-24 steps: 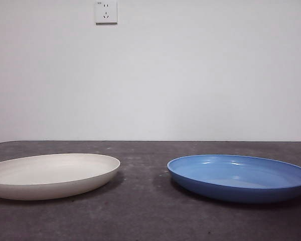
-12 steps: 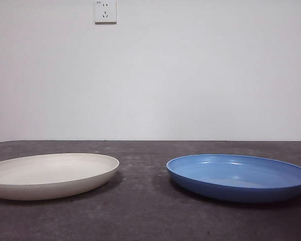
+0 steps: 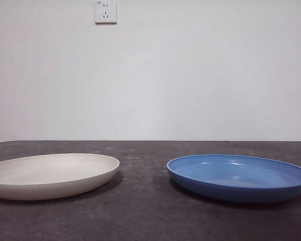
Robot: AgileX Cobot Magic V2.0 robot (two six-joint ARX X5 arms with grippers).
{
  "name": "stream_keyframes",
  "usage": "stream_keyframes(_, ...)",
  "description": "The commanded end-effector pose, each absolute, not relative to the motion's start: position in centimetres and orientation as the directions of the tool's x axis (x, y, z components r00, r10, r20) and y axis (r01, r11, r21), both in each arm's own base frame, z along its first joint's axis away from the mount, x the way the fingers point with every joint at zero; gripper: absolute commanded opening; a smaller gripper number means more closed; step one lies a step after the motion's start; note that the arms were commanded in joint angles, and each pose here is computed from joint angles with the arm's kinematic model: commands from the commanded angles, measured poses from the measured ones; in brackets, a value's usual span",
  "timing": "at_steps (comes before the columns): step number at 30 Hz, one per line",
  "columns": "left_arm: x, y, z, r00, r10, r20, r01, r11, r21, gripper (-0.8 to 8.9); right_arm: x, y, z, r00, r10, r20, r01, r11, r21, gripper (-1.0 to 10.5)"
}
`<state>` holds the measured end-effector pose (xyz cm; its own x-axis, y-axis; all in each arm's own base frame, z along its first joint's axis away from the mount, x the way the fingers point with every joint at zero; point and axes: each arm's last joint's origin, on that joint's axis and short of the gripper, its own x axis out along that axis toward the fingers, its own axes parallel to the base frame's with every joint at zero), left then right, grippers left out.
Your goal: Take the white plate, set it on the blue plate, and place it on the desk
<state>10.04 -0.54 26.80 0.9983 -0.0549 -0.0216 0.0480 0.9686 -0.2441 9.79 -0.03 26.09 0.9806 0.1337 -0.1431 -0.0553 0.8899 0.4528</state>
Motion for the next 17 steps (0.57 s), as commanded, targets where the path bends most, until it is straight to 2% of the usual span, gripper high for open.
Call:
stream_keyframes(1, 10.1, -0.8, 30.0, 0.992, -0.126, -0.016, 0.118, 0.961, -0.248, 0.16, 10.0, 0.2, 28.0, 0.964, 0.203, -0.174, -0.105, 0.887, 0.45, 0.1)
stream_keyframes(9, 10.5, -1.7, 35.8, 0.951, -0.296, -0.09, 0.264, 0.927, -0.265, 0.16, 10.9, 1.5, 32.4, 0.861, 0.439, -0.255, -0.312, 0.854, 0.416, 0.1)
stream_keyframes(13, 10.9, -2.4, 37.7, 0.888, -0.438, -0.141, 0.386, 0.875, -0.292, 0.16, 11.0, 2.4, 34.3, 0.788, 0.544, -0.29, -0.425, 0.82, 0.382, 0.1)
stream_keyframes(17, 11.1, -3.0, 38.2, 0.801, -0.569, -0.184, 0.495, 0.803, -0.331, 0.16, 11.0, 2.9, 35.6, 0.714, 0.618, -0.33, -0.494, 0.778, 0.388, 0.1)
